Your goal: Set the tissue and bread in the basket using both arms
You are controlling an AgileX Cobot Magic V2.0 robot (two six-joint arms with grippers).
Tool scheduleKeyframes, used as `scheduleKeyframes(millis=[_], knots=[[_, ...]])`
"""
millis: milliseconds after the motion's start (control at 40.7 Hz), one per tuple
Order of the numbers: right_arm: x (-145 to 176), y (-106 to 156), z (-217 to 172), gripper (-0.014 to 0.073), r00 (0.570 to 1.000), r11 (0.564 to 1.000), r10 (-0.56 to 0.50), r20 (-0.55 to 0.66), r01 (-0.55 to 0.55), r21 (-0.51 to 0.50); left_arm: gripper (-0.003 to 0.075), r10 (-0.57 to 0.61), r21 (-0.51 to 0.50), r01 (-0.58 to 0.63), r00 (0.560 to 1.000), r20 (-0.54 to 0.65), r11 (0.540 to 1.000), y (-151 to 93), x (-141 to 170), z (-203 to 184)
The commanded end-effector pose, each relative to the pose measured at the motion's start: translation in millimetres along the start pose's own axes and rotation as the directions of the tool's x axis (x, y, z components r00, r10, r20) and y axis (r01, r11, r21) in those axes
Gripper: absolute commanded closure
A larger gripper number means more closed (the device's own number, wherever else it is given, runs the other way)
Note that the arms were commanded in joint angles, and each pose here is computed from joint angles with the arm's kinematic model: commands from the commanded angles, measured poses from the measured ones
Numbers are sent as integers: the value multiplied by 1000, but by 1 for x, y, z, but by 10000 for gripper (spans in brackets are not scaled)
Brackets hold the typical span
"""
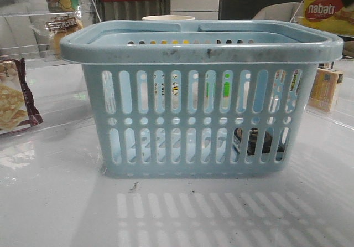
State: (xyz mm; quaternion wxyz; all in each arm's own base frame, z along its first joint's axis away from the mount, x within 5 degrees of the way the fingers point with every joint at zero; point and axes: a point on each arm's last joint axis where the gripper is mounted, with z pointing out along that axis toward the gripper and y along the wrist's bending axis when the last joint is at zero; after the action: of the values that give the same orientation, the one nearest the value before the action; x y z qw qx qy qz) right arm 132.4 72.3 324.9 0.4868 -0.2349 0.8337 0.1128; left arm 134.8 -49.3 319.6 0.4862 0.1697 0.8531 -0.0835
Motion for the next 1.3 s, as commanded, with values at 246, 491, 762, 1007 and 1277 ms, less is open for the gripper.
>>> scheduleKeyframes(millis=[246, 491, 762, 1007, 1277], knots=[[-3, -1, -8, 4, 999, 1000, -2, 33, 1, 12, 592, -2, 2, 1, 994, 111, 1000, 0, -16, -6], [-3, -1, -8, 4, 999, 1000, -2, 33, 1, 12, 592, -2, 2, 1, 994, 111, 1000, 0, -16, -6], [-3, -1, -8, 4, 999, 1000, -2, 33, 1, 12, 592, -2, -2, 2, 990, 144, 1000, 0, -19, -7], [-3, -1, -8, 34, 999, 1000, -2, 33, 1, 12, 566, -2, -6, 3, 983, 183, 1000, 0, -24, -2], [-3, -1, -8, 34, 999, 1000, -2, 33, 1, 12, 176, -5, -7, 6, 993, 120, 1000, 2, -39, 36]])
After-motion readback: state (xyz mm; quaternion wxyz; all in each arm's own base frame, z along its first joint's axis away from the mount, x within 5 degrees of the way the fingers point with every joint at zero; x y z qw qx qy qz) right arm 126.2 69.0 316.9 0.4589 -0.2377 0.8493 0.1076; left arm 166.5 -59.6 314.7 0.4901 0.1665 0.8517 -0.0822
